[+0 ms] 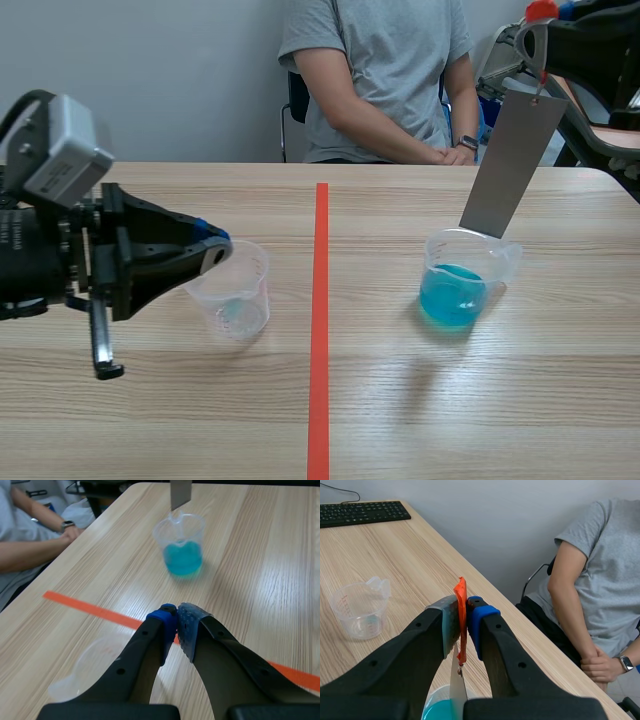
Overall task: Do the redox reaction experiment.
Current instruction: 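Move the plate over the blue solution, then point at the plate with the left hand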
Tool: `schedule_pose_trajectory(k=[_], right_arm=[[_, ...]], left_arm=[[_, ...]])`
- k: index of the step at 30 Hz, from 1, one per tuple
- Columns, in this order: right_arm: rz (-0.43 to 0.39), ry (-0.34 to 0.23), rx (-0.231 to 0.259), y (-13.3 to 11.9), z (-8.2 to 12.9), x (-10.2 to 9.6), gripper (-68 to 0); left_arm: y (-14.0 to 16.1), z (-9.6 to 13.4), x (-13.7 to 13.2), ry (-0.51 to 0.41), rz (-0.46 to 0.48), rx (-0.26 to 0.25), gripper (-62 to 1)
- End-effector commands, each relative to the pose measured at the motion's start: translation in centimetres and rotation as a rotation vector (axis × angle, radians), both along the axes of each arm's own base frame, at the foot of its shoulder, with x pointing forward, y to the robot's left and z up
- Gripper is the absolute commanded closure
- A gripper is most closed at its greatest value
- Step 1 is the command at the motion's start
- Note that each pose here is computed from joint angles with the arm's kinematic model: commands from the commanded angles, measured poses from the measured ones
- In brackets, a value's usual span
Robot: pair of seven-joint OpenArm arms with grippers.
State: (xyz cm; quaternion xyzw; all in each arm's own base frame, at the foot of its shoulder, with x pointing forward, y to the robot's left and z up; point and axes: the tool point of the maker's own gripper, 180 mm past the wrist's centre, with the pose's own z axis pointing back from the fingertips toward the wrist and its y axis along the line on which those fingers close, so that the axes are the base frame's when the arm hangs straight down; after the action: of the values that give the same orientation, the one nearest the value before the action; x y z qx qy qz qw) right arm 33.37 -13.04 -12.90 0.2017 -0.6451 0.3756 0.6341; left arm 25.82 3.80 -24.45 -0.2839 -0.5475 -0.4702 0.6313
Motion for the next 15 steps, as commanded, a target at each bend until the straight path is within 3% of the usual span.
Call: schedule_pose_trajectory(k=[1, 15], right_arm=[[0.007, -0.032, 0.007, 0.1, 1.3, 0.1, -1.5], [0.005, -0.027, 0.002, 0.0, 1.1, 0.1, -1.5]], left_arm=[[-0.8, 0.3, 0.7, -0.009, 0.001, -0.027, -4.9], [-8.7, -2.0, 4.7, 0.035, -0.072, -0.08, -4.9]])
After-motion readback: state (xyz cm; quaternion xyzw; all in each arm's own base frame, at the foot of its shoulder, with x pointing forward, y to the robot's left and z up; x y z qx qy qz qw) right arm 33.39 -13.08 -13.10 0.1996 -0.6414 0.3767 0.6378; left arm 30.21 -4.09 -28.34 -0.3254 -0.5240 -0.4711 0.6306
